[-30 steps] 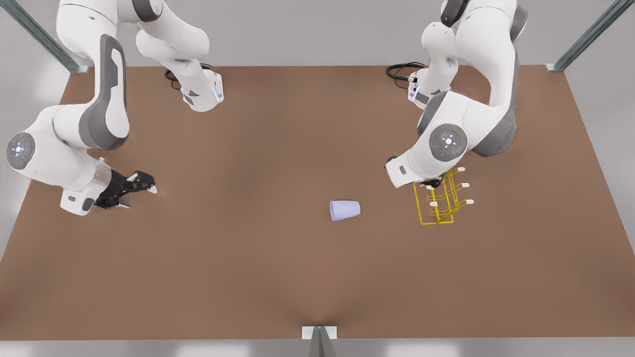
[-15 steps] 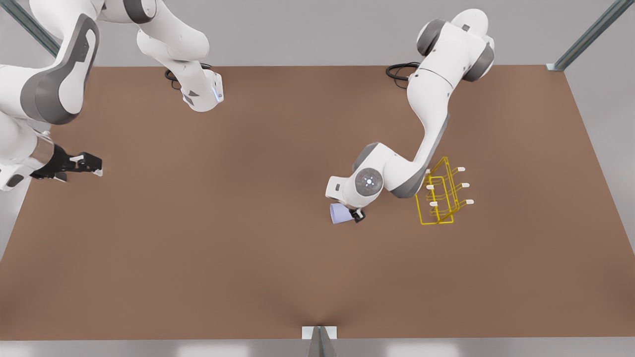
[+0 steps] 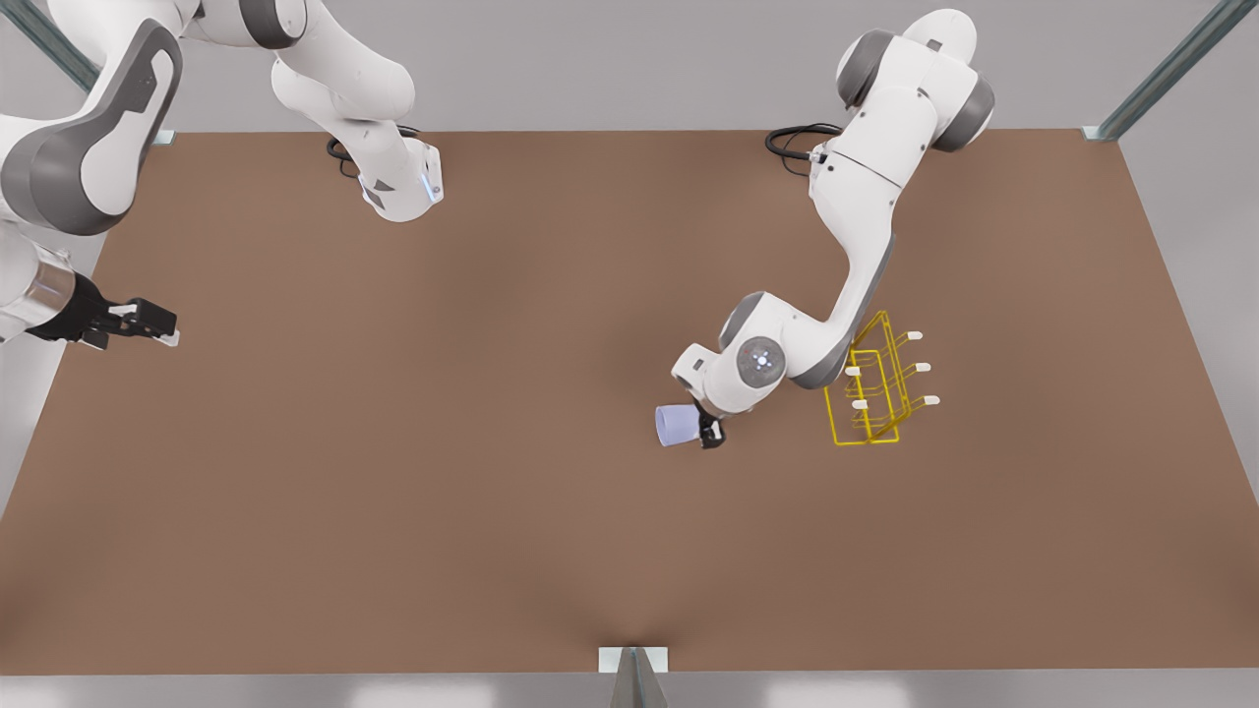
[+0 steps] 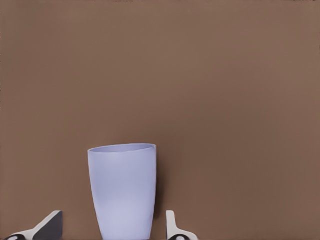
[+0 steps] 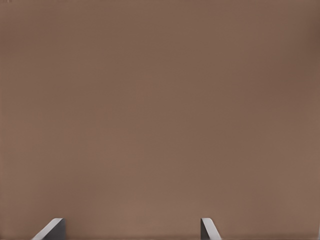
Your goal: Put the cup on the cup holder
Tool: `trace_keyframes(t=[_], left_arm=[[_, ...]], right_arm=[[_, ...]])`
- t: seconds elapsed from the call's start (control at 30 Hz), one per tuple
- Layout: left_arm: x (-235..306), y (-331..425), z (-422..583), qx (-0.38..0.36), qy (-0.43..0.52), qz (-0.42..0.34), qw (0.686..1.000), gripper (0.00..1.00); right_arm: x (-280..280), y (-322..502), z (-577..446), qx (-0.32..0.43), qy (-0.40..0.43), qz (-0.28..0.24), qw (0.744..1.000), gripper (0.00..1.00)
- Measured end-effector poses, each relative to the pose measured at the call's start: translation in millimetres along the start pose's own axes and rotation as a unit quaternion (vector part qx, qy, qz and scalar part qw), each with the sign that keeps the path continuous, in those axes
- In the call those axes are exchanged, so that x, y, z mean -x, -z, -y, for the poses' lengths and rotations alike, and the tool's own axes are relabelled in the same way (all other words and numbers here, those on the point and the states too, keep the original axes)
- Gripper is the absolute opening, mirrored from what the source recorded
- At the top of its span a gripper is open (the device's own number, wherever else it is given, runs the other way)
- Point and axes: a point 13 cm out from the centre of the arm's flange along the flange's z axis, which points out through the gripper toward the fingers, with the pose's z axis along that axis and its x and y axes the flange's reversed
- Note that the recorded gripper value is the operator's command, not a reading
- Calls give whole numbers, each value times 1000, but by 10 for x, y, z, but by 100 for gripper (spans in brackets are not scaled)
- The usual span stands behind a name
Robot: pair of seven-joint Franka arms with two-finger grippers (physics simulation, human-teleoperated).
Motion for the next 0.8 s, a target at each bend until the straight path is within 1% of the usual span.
trace_keyframes(t=[0.13, 0.33, 0.53, 0.8], left_arm=[[59, -9, -53, 9, -30, 17, 999, 100], [28, -82, -120, 13, -64, 23, 998, 100], [-166, -46, -269, 16, -69, 20, 997, 100], [-297, -108, -166, -11, -62, 5, 998, 100]], right_arm=[[-9, 18, 41, -4, -9, 1, 1000, 100], [6, 12, 29, -4, -15, 2, 1000, 100], [17, 18, 25, -1, -20, 5, 1000, 100], [7, 43, 39, -1, -26, 8, 1000, 100]])
